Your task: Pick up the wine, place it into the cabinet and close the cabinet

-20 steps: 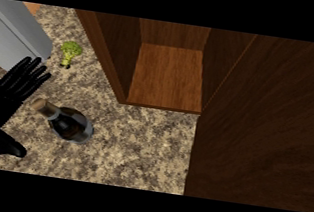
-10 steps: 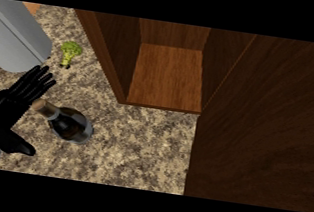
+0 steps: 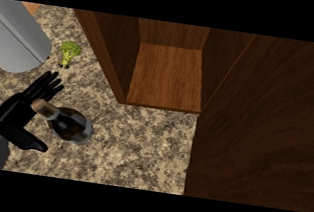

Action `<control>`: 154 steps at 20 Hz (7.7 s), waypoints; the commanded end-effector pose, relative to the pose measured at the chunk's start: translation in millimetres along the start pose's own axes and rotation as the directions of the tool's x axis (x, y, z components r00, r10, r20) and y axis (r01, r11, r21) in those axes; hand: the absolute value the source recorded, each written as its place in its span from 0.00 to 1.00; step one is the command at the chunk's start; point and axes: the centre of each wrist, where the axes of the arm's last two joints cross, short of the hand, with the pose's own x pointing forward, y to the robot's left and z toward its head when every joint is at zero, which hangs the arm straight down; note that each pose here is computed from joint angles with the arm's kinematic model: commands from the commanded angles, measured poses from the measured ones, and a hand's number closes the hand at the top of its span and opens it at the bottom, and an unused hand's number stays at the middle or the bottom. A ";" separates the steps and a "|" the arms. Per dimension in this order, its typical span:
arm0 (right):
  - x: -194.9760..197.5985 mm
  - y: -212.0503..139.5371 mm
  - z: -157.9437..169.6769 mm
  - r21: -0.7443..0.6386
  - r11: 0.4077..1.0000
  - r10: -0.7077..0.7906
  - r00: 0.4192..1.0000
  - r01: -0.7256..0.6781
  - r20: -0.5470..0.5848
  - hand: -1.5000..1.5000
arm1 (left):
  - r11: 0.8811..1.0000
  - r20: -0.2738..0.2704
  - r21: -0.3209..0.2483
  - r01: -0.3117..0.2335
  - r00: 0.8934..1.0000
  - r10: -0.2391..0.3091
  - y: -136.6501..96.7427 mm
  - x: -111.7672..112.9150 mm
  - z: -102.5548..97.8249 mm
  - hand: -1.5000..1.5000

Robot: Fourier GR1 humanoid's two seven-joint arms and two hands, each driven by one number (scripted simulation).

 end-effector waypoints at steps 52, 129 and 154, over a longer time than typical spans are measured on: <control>0.2 3.3 -5.0 -0.027 0.999 0.038 0.999 -0.038 0.014 0.00 | 0.980 0.017 0.130 -0.150 0.989 0.149 -59.4 -118.0 41.1 1.00; -15.7 -21.3 -5.8 -0.028 1.000 0.011 1.000 -0.011 0.005 0.00 | 0.939 0.183 0.338 -0.061 0.983 -0.002 -261.6 0.7 -121.7 1.00; -27.9 -21.3 1.5 -0.041 0.999 0.000 1.000 0.000 -0.001 0.00 | 0.930 0.181 0.314 -0.194 0.973 0.142 -233.3 -22.4 -167.3 1.00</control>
